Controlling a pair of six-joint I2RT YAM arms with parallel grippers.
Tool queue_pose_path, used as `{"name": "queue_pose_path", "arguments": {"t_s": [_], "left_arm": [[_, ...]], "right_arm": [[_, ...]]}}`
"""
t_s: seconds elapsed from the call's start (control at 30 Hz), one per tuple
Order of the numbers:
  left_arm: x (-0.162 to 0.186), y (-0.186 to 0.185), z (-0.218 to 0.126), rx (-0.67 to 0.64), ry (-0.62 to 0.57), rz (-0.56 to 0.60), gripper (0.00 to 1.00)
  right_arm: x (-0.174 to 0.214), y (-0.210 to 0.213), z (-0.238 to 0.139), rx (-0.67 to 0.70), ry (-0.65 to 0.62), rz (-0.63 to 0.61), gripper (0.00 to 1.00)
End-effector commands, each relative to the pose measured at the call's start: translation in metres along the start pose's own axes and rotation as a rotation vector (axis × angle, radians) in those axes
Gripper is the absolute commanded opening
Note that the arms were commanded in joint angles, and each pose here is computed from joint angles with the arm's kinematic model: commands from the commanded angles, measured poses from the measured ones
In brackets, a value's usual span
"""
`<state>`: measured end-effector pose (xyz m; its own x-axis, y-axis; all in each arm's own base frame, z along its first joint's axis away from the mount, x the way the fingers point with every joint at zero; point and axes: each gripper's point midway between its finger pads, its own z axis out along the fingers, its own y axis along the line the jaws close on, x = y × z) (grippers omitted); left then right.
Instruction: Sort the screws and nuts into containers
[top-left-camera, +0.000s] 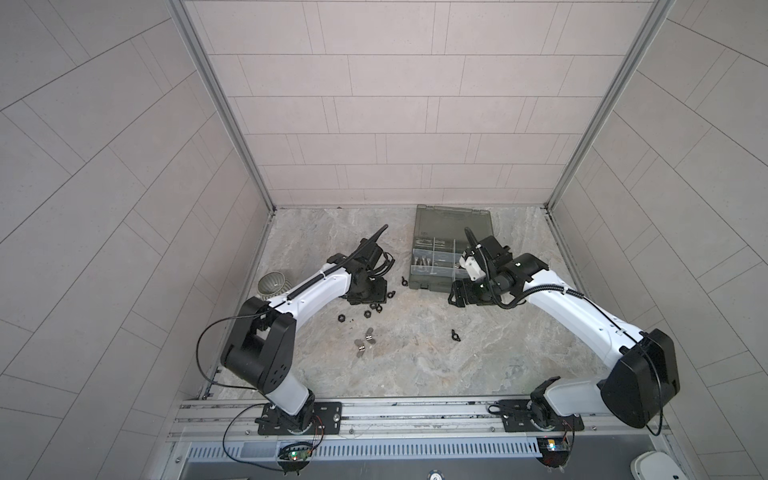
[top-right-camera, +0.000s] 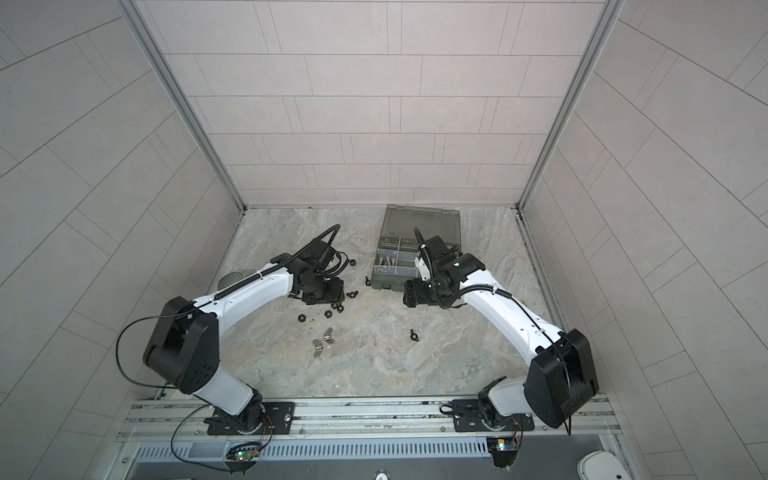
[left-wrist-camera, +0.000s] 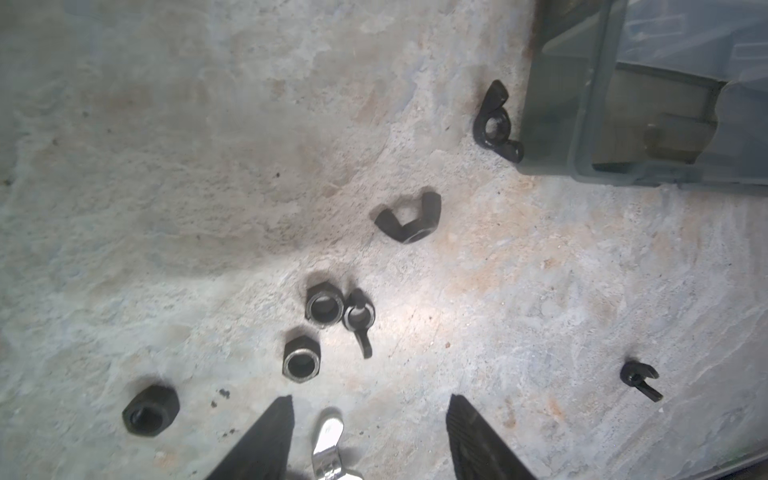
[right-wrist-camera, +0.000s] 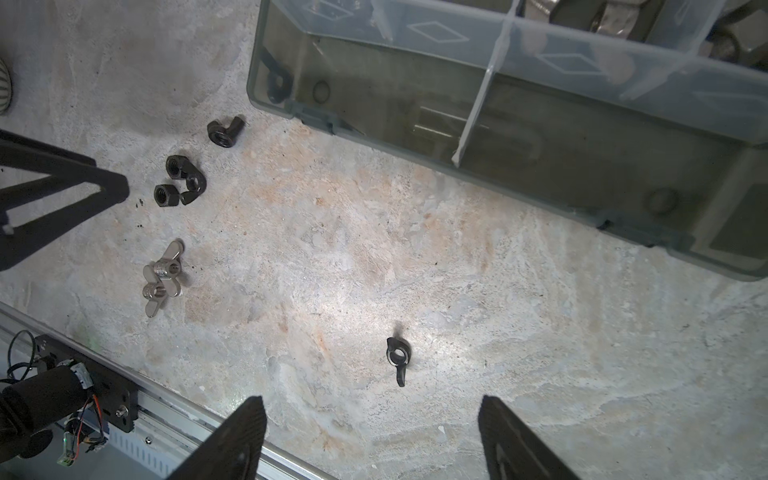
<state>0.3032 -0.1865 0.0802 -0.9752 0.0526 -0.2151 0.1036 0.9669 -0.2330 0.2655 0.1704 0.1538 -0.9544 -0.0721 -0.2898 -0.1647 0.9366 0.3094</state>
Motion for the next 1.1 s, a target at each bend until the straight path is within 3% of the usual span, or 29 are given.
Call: {"name": "queue_pose_path", "arguments": {"t_s": [0.0,0.2,0.43,1.07], "left_arm": [[-0.018,-0.010,0.010,-0.010,0.003,0.155,0.65],[-0.031,-0.014,0.028,-0.042,0.041,0.320,0.65],[-0.038,-0.013,0.044,-0.061,0.089,0.405,0.64],[-0.028,-0.017,0.072,-0.063,0.153,0.445,0.51]], "right_arm": [[0.005,-0.002,-0.010,0.018,0.006,-0.013,0.82],[0.012,-0.013,-0.020,0.051,-0.002,-0.003,0.82],[0.017,-0.033,-0.036,0.088,-0.062,0.037,0.82],[0.019,-0.049,-0.040,0.076,-0.056,0.082,0.82]]}}
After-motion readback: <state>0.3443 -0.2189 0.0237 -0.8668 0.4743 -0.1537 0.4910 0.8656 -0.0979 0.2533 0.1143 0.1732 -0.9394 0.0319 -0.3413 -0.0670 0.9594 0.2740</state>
